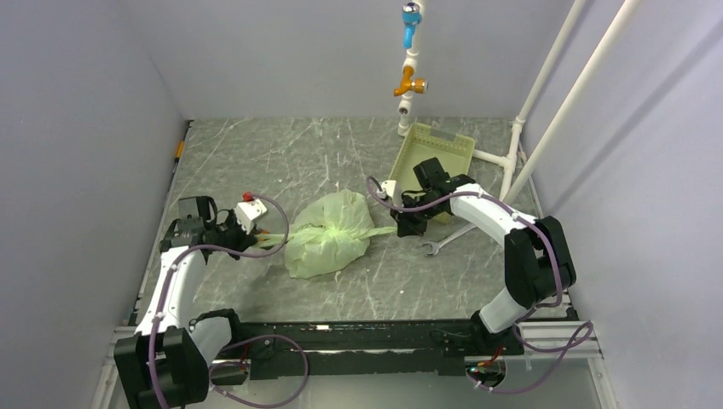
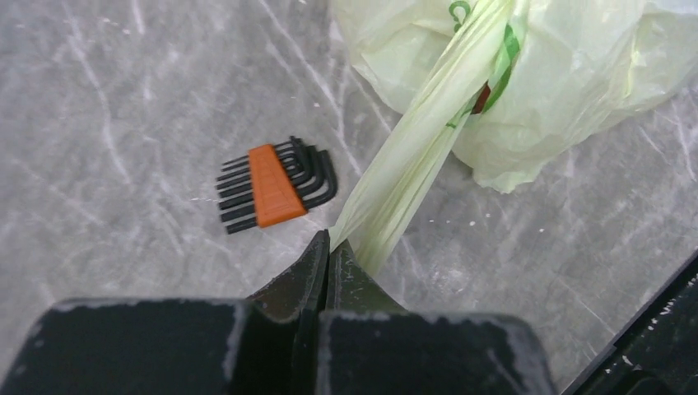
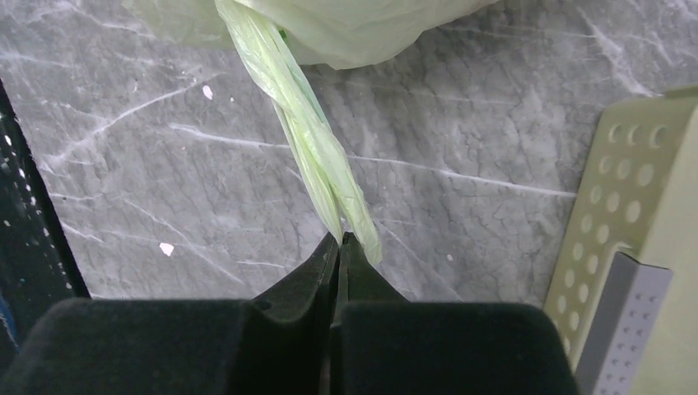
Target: Place the fake fruits into the plastic bag and tie a complex knot
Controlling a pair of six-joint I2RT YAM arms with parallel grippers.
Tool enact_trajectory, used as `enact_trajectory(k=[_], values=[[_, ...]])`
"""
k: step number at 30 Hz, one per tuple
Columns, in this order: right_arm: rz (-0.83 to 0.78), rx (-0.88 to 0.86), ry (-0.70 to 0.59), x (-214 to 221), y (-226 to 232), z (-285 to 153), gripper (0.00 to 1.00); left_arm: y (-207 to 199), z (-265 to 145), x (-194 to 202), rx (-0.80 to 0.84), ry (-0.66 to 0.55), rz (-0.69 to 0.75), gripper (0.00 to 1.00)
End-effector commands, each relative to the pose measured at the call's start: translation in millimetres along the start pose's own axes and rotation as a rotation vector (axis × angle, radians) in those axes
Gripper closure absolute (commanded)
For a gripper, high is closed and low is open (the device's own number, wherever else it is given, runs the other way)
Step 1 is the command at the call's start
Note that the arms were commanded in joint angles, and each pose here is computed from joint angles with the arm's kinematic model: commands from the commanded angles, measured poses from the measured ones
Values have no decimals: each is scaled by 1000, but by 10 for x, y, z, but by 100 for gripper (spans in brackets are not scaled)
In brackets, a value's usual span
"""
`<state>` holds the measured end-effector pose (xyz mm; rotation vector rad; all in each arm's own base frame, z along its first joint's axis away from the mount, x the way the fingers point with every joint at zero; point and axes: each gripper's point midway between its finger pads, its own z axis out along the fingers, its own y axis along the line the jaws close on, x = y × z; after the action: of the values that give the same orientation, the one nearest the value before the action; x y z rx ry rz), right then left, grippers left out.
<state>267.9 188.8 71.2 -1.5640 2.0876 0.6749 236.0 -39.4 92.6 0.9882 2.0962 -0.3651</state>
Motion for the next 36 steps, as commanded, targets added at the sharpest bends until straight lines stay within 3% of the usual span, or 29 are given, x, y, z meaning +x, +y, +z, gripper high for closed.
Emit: enact_trajectory(k=[1, 9, 12, 16, 18, 22, 27, 28, 29, 31, 36], values=[[44, 123, 77, -72, -123, -275, 100, 421, -183, -262, -181, 40, 62, 100], [-7, 117, 16, -406, -104, -512, 99, 273, -272, -652, -56, -39, -1, 100], [-25, 97, -34, -551, -24, -604, 82, 182, -290, -728, -14, -58, 15, 98], [-43, 87, -111, -784, 8, -688, 60, -11, -292, -889, 73, -100, 42, 85], [-57, 53, -162, -955, 64, -730, 57, -157, -284, -988, 138, -119, 61, 77], [-83, 34, -244, -1298, 132, -831, 45, -358, -259, -1105, 235, -123, 41, 47], [-59, 51, -291, -1465, 110, -931, 25, -380, -366, -1278, 239, -154, 13, 20], [-48, 60, -303, -1493, 101, -952, 21, -373, -387, -1328, 229, -173, 12, 6], [-43, 73, -319, -1533, 86, -980, 16, -369, -410, -1384, 220, -192, 8, 1], [-17, 108, -363, -1623, 22, -1048, 1, -328, -456, -1506, 200, -221, -4, 1], [143, 195, -522, -1860, -324, -1410, 0, -125, -598, -1939, 154, -277, -75, 1]])
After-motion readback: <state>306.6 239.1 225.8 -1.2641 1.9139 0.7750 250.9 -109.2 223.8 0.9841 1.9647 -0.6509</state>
